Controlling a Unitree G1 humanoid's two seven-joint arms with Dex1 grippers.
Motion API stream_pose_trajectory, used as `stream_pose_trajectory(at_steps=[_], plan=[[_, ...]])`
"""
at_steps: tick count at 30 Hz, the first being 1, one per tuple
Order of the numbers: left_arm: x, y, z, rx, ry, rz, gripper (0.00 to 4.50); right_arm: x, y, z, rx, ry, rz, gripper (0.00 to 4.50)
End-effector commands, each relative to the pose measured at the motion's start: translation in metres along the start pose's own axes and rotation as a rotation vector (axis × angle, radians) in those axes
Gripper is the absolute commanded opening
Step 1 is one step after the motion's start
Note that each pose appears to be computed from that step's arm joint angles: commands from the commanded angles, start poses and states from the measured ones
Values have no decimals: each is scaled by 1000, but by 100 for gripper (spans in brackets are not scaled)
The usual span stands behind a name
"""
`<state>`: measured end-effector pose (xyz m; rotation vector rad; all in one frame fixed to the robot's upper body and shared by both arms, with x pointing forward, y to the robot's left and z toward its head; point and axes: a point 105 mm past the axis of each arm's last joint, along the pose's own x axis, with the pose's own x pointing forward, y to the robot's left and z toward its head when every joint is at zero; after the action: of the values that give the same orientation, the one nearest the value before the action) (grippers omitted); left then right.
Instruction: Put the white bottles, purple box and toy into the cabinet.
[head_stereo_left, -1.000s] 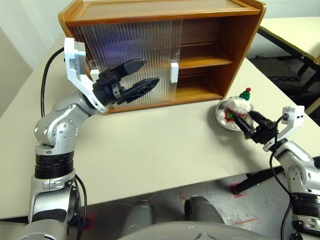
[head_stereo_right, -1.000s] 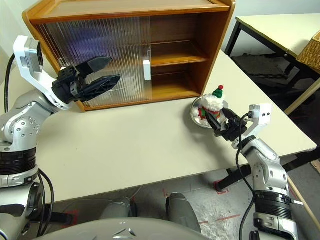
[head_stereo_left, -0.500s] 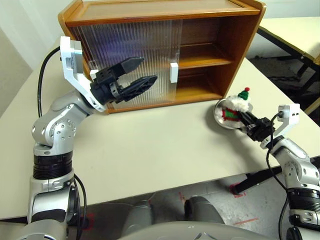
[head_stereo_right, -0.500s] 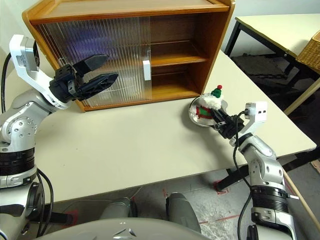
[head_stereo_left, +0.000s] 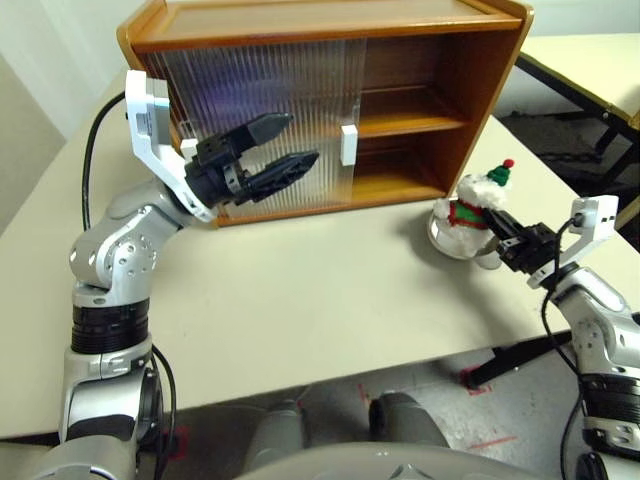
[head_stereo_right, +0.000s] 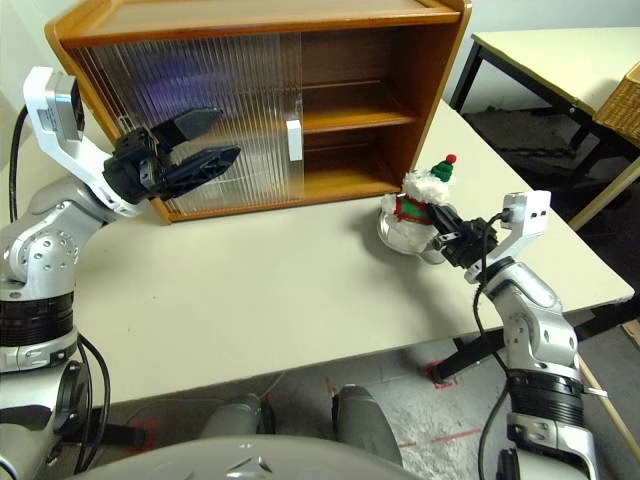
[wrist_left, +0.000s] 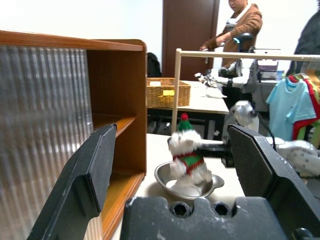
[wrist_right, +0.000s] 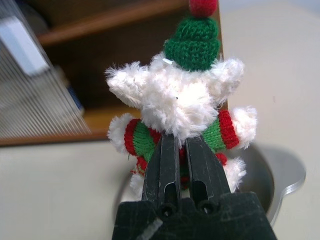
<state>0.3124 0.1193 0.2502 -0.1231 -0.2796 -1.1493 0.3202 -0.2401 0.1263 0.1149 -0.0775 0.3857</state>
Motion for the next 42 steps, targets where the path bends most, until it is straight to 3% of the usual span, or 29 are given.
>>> stream_pose_trajectory(at_steps=[1,10,15,30,42], plan=[[6,-1,-5,-5,10,-28,450,-2,12,27,-24,-62,60,1],[4,-2,-7,-5,11,-20,450,42,41,84,-44,-190,186,1],[0,-2,-6,-1,6,4,450,64,46,95,-59,-201,227,1],[-8,-3,-5,10,4,47,450,111,36,99,-87,-199,269,1],[-11,-3,-4,19,0,69,450,145,18,89,-85,-133,206,1]])
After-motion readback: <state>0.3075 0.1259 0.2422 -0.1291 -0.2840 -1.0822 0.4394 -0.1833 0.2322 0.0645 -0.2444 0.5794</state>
